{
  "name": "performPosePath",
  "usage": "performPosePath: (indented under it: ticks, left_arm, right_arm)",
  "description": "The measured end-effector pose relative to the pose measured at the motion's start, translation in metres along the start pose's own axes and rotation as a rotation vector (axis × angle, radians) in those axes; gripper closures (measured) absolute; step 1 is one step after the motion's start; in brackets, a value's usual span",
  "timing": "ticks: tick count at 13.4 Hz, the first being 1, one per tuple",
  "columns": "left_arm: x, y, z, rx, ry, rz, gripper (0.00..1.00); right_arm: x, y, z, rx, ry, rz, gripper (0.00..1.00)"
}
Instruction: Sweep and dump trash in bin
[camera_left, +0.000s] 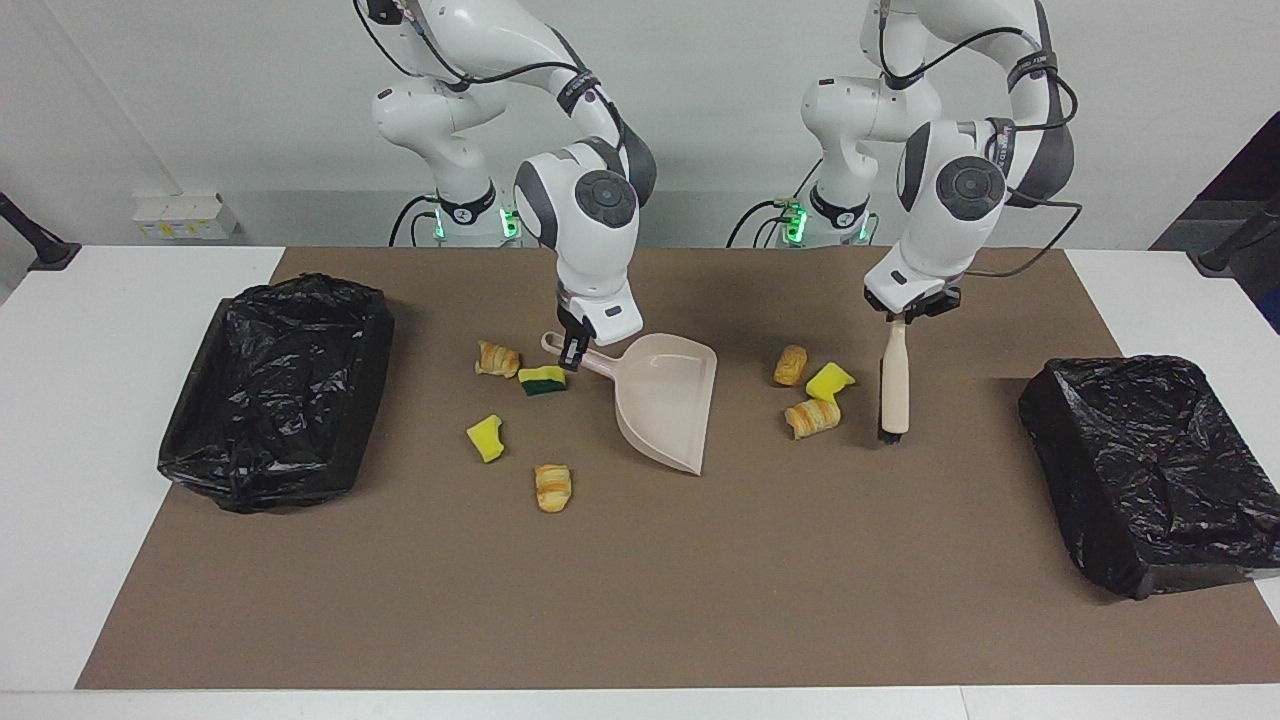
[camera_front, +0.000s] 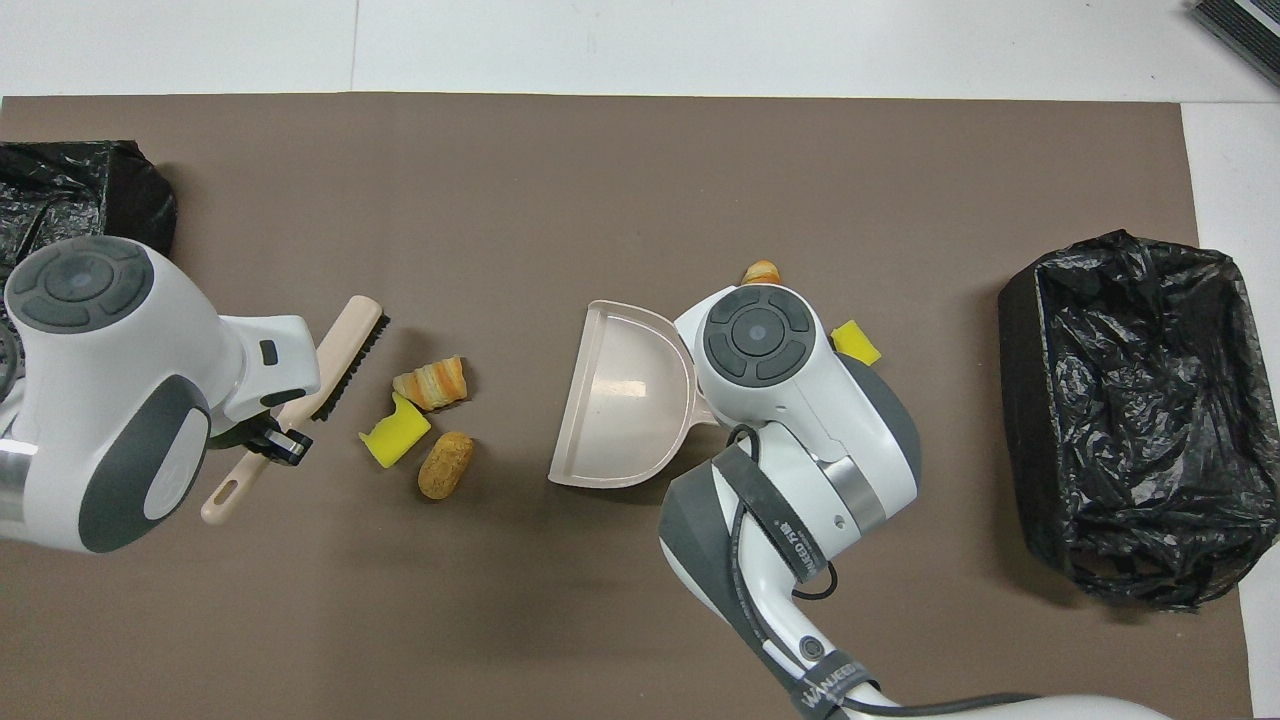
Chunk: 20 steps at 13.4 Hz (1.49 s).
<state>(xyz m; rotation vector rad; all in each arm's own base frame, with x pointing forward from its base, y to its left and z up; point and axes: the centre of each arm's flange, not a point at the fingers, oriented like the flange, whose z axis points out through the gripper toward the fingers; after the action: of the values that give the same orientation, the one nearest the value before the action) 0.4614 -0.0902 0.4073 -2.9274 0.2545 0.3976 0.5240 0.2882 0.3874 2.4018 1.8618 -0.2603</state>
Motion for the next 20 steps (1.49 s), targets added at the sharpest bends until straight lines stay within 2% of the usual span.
performPosePath:
  ticks: [3, 5, 7, 10, 14, 20]
  left_arm:
    - [-0.024, 0.014, 0.019, -0.003, -0.029, -0.188, 0.74]
    - [-0.032, 0.05, 0.027, -0.004, -0.039, -0.29, 0.74]
    - [-0.037, 0.087, 0.029, -0.051, -0.035, -0.349, 0.74]
    - [-0.026, 0.124, 0.034, -0.128, 0.012, -0.403, 0.74]
    - [-0.003, 0.178, 0.033, -0.199, 0.054, -0.376, 0.74]
    - [-0.024, 0.274, 0.004, -0.242, 0.11, -0.217, 0.74]
  right_arm:
    - [0.0, 0.0, 0.0, -0.001, 0.0, 0.0, 0.67]
    - [0.0, 0.0, 0.0, -0.001, 0.0, 0.0, 0.67]
    - [0.0, 0.0, 0.0, -0.001, 0.0, -0.001, 0.67]
    - [0.0, 0.0, 0.0, -0.003, 0.001, -0.005, 0.67]
    - [0.001, -0.001, 0.014, -0.024, 0.025, -0.041, 0.67]
    - [-0.003, -0.002, 0.023, -0.034, 0.037, -0.04, 0.67]
